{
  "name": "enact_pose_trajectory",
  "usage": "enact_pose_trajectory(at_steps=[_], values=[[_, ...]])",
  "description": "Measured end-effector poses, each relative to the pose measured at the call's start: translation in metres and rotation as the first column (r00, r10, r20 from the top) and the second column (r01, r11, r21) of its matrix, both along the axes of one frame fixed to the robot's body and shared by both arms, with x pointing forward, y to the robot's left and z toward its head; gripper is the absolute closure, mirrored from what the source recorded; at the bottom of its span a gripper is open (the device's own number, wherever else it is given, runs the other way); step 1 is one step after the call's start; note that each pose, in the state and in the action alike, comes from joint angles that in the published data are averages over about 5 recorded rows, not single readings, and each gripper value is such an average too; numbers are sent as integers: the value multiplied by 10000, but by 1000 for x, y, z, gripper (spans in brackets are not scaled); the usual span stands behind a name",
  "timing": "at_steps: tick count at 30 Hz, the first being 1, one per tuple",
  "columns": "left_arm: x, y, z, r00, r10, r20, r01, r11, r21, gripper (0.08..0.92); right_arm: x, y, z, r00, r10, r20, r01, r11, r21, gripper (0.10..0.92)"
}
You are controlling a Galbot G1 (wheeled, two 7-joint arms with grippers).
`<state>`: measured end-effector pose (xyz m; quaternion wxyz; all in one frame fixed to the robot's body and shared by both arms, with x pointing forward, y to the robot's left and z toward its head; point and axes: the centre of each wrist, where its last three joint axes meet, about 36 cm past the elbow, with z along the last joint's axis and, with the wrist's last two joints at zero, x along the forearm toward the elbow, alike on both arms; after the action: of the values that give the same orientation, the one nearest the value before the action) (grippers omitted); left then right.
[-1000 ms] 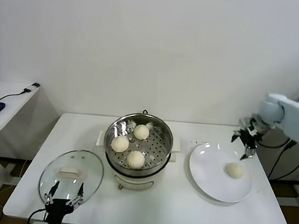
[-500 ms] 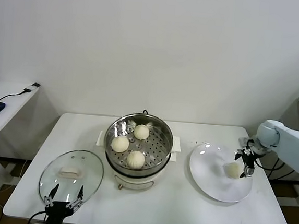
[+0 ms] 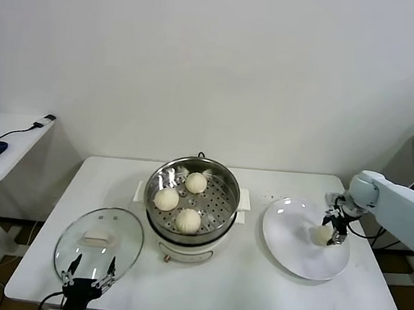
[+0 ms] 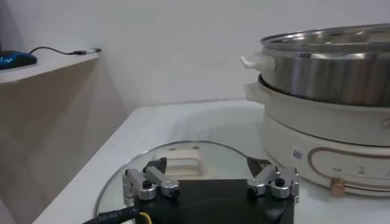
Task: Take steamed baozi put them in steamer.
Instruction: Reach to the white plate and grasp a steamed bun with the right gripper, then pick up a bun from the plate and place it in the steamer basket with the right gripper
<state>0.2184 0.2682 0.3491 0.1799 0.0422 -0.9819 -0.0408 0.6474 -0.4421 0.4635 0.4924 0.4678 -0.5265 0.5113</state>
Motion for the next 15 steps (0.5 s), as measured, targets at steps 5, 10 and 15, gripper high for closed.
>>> enact_pose_trajectory(at_steps=[5,10,15], values=[[0,-1,1,10000,-25,-8,25,10000,-18,177,2,3,11,10000,41,-20,-41,10000,20,386],[0,-2,3,10000,-38,16,38,10000,-21,177,12,18,44,9994,327,125,-329,9993,152,386],[3,-3,6,9999,-68,94,69,10000,-46,177,26,52,110,9957,820,431,-841,9953,486,386]])
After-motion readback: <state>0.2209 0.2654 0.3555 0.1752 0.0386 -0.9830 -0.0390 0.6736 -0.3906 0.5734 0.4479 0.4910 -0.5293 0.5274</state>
